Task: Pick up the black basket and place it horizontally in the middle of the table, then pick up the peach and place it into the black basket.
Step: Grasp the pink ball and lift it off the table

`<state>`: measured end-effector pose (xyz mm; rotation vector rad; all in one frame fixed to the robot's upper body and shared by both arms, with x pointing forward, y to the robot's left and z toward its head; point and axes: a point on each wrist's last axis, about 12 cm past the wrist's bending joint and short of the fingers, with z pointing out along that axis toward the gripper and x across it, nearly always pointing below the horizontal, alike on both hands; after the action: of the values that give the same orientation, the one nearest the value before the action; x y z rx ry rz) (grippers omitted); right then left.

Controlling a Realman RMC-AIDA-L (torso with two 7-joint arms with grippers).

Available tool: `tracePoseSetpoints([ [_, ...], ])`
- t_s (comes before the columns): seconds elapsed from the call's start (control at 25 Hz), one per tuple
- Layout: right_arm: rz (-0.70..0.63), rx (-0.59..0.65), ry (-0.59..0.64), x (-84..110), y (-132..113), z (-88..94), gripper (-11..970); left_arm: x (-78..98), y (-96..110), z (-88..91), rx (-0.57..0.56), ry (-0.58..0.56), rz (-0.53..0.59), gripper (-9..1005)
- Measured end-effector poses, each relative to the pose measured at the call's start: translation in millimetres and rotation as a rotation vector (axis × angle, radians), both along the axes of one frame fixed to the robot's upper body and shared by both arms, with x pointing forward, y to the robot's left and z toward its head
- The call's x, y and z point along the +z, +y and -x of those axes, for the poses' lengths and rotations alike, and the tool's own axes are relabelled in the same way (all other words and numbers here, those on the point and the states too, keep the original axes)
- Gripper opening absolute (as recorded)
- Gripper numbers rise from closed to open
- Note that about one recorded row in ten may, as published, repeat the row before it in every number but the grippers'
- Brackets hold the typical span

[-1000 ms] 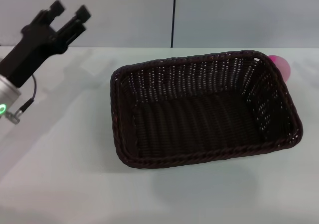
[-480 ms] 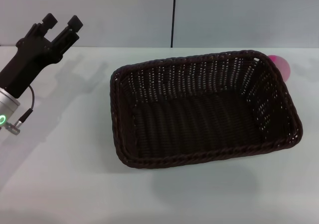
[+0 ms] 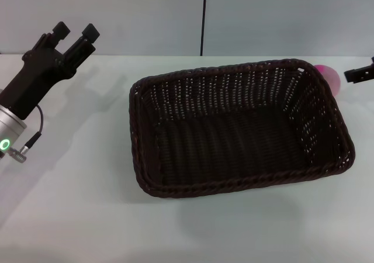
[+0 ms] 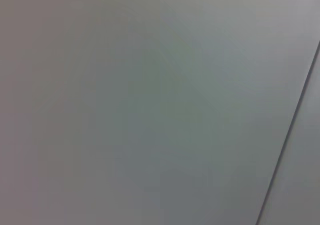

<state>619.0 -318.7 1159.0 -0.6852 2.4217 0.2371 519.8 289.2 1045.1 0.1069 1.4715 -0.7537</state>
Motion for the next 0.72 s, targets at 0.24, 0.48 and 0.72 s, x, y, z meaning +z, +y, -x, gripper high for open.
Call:
tracePoseSetpoints([
  [0.24,0.007,0.025,0.017,-11.2,13,-7.2,789,-3.1,0,2.6,0.003,0.015,0.005,845],
  [0.48,0.031,0.048,0.019,-21.6,25,-12.0,787,-3.8,0,3.5,0.004,0.021,0.012,844],
  [0.72,0.038,0.062,0.024,-30.7,36,-16.3,786,-4.7,-2,3.4,0.000,0.028,0.018,844],
])
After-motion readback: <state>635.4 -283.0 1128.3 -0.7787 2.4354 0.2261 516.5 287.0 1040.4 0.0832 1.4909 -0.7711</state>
